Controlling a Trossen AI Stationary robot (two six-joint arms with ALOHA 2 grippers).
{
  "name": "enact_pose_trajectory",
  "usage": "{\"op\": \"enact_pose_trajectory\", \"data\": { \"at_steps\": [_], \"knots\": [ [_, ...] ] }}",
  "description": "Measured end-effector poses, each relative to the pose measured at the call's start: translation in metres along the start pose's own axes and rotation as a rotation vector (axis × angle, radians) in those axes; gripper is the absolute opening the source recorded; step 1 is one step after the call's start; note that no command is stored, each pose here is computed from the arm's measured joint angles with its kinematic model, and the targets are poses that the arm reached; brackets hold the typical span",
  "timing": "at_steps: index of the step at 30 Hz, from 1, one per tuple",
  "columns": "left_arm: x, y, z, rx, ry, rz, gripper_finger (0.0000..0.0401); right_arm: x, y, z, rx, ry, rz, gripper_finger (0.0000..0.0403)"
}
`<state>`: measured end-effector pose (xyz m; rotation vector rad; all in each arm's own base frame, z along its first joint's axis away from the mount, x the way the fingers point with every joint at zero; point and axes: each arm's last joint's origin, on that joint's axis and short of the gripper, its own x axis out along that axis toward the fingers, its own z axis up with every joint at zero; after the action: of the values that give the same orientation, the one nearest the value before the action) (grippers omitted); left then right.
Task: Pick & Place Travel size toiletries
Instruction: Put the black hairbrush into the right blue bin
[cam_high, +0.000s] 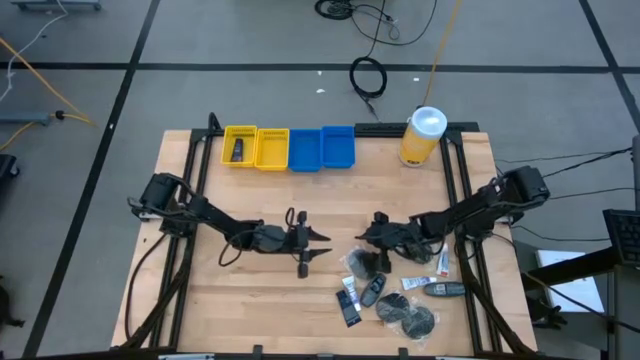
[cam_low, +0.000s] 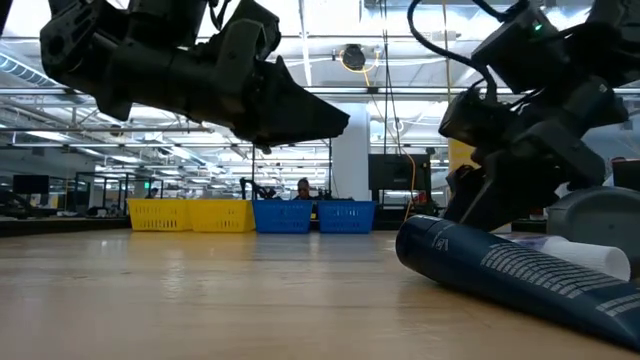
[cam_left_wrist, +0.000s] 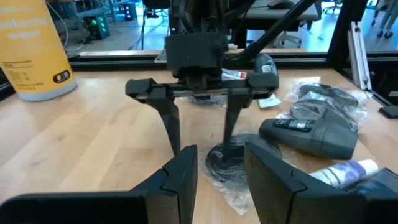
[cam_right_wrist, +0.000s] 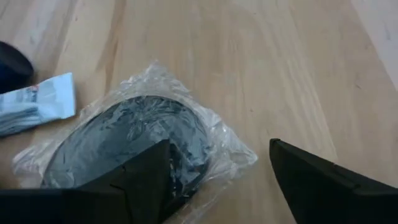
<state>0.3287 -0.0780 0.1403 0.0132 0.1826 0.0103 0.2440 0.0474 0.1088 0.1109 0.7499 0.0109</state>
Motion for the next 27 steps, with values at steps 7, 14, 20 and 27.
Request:
{"op": "enact_pose_trajectory", "data": {
  "at_steps": [7,14,20,27],
  "knots": [
    [0.0,0.0,-0.001,-0.003,0.011,0.0,0.0131,0.0,-0.006,0.0,0.016,0.024,0.031,0.0181],
    [0.001,0.006,-0.001,-0.057,0.011,0.018,0.0131,0.004,-0.01,-0.003,-0.003,0.053,0.034,0.0075],
    [0.002,0.009,-0.001,-0.062,0.011,0.027,0.0131,0.003,-0.006,0.003,-0.046,-0.022,0.024,0.0005],
    [0.003,0.012,-0.001,-0.108,0.015,0.036,0.0131,-0.003,0.013,0.019,-0.157,-0.265,-0.121,0.0002]
  ]
}}
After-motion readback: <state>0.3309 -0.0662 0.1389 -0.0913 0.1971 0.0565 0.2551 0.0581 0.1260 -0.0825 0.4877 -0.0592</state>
